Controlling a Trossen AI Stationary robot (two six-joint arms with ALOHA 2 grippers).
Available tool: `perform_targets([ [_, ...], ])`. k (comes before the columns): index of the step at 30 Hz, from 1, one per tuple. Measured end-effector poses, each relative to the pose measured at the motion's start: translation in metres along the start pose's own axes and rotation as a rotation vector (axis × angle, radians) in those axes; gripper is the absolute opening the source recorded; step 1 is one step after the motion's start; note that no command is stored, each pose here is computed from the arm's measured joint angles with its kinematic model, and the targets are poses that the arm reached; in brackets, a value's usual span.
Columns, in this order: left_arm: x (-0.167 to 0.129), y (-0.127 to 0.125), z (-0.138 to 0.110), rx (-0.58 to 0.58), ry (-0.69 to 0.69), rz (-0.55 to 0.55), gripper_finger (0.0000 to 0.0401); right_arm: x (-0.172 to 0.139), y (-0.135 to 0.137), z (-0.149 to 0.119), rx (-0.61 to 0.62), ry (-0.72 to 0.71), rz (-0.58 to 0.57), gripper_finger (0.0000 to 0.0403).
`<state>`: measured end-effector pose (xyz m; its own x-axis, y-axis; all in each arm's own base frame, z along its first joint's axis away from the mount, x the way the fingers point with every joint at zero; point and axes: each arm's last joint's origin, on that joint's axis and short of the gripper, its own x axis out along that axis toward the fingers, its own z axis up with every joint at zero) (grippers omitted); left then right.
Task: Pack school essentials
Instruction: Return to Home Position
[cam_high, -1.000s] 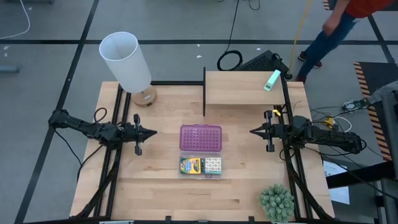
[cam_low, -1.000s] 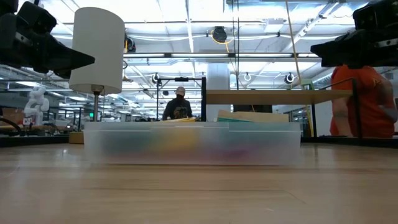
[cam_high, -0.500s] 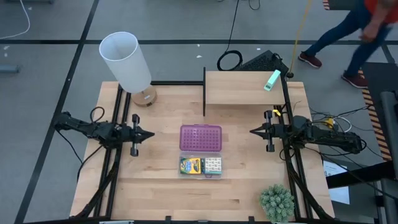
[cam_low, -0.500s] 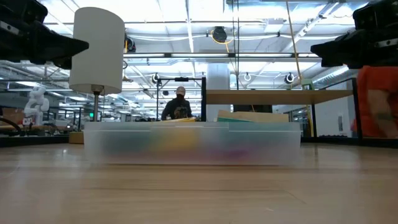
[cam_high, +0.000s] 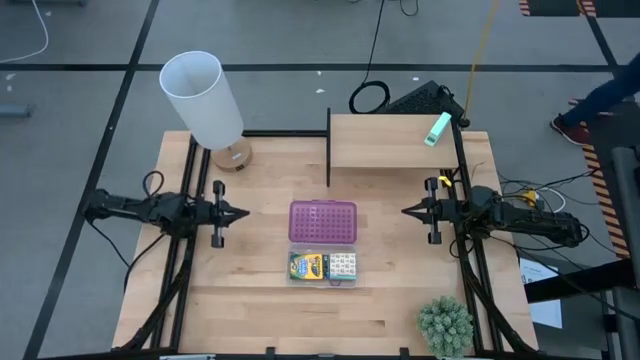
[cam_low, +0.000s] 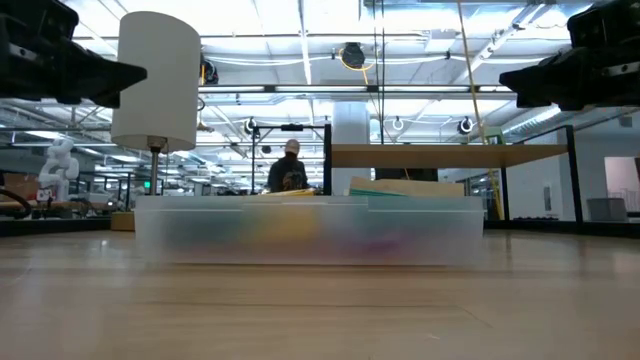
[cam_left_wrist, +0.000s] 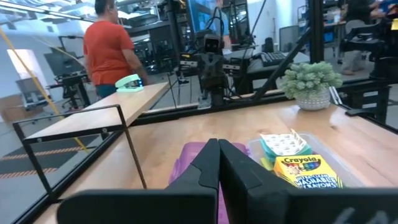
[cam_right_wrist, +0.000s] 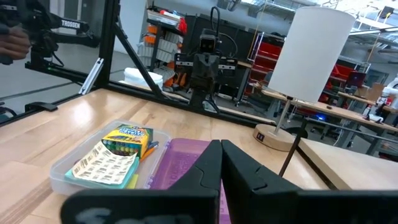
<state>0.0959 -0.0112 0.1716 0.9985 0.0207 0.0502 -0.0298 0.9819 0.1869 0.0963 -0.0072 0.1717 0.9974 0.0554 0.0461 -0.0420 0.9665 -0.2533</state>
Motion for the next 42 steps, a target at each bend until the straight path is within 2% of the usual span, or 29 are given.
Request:
perform_targets([
  [12, 0.001, 0.015, -0.006, 0.006, 0.040, 0.043, 0.0003, 0.000, 0.000, 0.000, 0.000, 0.000, 0.000, 0.0000],
  [17, 0.001, 0.019, -0.008, -0.028, 0.047, 0.061, 0.0004, 0.000, 0.000, 0.000, 0.000, 0.000, 0.000, 0.0000],
  [38, 0.001, 0.019, -0.008, -0.040, 0.045, 0.055, 0.0002, 0.000, 0.000, 0.000, 0.000, 0.000, 0.000, 0.0000],
  [42, 0.001, 0.018, -0.007, -0.022, 0.031, 0.011, 0.0004, 0.000, 0.000, 0.000, 0.000, 0.000, 0.000, 0.0000],
])
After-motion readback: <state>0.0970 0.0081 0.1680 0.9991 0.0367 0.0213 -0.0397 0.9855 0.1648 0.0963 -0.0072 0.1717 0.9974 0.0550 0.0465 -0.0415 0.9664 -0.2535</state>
